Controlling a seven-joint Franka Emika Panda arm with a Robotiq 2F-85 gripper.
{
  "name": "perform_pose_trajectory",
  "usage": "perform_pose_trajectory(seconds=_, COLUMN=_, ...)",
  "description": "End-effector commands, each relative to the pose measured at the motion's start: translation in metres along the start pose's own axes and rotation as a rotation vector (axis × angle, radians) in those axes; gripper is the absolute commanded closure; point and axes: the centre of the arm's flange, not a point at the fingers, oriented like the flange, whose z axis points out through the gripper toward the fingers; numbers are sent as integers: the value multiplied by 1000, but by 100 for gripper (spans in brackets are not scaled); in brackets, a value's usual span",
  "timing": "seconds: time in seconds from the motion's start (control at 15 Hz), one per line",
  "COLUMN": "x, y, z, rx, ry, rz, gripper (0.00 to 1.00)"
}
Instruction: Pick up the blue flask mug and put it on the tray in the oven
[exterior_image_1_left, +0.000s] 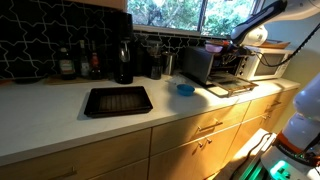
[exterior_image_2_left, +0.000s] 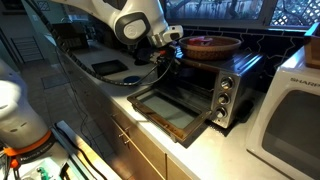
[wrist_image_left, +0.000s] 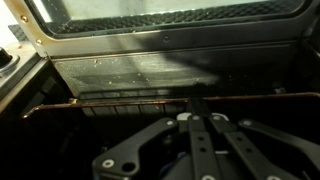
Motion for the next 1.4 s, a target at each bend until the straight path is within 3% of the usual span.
perform_pose_trajectory(seconds=0.0, x=-8, y=-1, z=0, rx=-8, ry=30, rz=17, gripper=100)
perform_pose_trajectory(seconds=0.87, x=-17, y=5, z=-24, rx=-5, ry=52, rz=-69, gripper=100)
perform_pose_trajectory(seconds=1.33, x=-29, y=9, z=-52, rx=51, ry=-77, rz=-220, gripper=100)
